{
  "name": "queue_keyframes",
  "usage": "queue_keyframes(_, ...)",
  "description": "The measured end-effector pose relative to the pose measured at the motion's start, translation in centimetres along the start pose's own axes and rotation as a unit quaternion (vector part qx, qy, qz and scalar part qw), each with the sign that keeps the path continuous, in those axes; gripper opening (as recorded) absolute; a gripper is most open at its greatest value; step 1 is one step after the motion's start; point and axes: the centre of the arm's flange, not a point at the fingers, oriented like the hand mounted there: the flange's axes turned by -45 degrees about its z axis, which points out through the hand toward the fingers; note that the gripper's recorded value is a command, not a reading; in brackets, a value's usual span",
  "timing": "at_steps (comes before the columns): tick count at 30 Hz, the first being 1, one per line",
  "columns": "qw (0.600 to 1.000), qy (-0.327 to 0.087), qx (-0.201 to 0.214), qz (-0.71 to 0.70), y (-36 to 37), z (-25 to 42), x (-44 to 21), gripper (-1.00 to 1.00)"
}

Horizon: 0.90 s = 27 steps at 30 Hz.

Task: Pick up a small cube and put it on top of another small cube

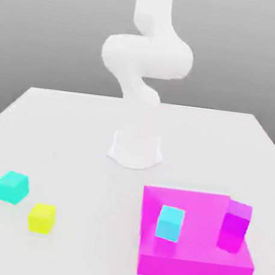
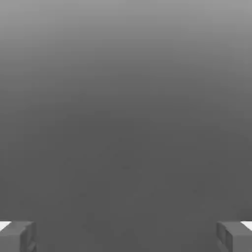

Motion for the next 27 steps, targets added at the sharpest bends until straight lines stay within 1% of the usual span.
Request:
queue_keyframes(5,0.996,-0.087,-0.024,0.017,8.1,11.3,-4.4,0.00)
queue_keyframes(10,0.984,-0.169,-0.039,0.039,15.7,19.7,-12.3,0.00)
queue_keyframes(15,0.965,-0.249,-0.044,0.067,21.9,25.1,-22.9,0.00)
queue_keyframes(18,0.949,-0.296,-0.047,0.093,25.2,26.5,-30.5,0.00)
queue_keyframes(20,0.939,-0.327,-0.043,0.101,26.1,27.3,-35.3,0.00)
queue_keyframes(22,0.932,-0.344,-0.041,0.106,26.6,28.2,-38.4,0.00)
queue_keyframes(27,0.930,-0.349,-0.040,0.106,26.7,31.8,-42.3,0.00)
